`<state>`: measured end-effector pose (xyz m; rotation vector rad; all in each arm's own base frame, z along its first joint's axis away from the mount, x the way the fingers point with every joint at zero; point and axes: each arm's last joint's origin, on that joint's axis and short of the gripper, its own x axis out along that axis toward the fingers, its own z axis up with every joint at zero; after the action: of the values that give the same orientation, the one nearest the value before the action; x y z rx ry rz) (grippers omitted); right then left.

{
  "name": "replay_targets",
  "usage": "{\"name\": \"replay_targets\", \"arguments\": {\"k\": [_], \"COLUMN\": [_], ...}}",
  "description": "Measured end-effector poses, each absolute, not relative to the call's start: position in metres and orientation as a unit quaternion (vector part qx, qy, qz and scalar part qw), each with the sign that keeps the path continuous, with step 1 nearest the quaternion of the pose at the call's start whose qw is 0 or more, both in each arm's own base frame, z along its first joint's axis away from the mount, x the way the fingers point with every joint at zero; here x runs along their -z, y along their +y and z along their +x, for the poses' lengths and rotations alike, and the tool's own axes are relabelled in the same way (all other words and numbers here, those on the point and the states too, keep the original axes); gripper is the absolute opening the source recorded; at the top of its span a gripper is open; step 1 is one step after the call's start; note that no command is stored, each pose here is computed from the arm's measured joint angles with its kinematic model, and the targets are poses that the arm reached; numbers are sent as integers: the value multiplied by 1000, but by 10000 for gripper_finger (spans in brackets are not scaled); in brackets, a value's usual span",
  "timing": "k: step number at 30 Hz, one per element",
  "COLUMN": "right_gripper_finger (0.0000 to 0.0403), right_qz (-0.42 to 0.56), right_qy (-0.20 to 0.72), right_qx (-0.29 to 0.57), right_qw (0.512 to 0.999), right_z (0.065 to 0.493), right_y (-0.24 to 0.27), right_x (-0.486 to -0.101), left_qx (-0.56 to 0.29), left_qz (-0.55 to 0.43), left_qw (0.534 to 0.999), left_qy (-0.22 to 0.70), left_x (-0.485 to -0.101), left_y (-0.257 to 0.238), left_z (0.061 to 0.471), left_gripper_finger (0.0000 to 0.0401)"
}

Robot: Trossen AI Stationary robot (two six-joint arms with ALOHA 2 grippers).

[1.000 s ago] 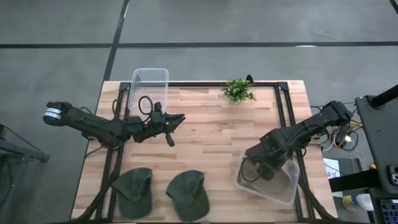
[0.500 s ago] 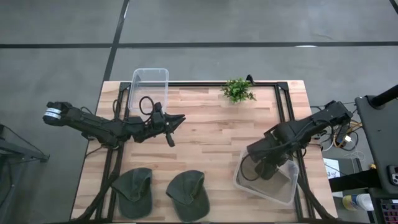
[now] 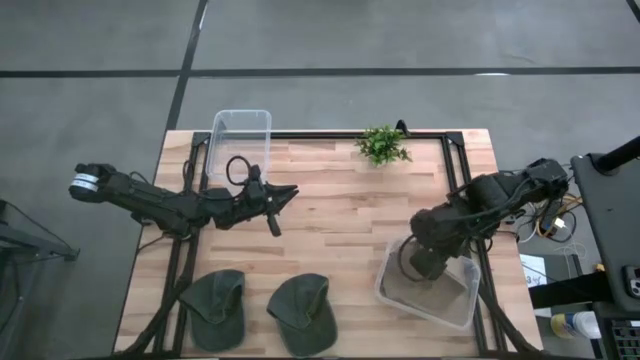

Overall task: Pick & Place hat
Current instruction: Put the right black cap into the top transparent bin

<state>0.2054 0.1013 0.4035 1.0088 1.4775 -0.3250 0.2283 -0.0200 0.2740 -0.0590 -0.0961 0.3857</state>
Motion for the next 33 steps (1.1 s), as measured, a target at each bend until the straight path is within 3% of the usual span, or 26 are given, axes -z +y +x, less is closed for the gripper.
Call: {"name": "replay_targets", "arguments": {"k": [10, 17, 24, 29, 33], "right_gripper_finger": [201, 201, 201, 201, 201], "right_qz": [335, 217, 105, 74, 68], "right_qy": [461, 356, 311, 361, 406], "right_qx": [67, -11, -62, -54, -49], "right_qw": [819, 909, 943, 928, 910], "right_z": [227, 260, 300, 328, 348], "right_y": [100, 111, 129, 142, 152], "right_x": [-433, -428, -402, -366, -333], "left_qx": [-192, -186, -97, -6, 15], "left_qz": [-22, -52, -99, -133, -140], "left_qw": [981, 981, 990, 990, 988], "left_qy": [-18, -5, 22, 49, 69], "left_x": [-268, -264, -259, -255, -252], "left_y": [-20, -20, -26, -31, -33], "left_z": [229, 229, 230, 230, 230], "left_gripper_finger": [46, 46, 46, 46, 46]}}
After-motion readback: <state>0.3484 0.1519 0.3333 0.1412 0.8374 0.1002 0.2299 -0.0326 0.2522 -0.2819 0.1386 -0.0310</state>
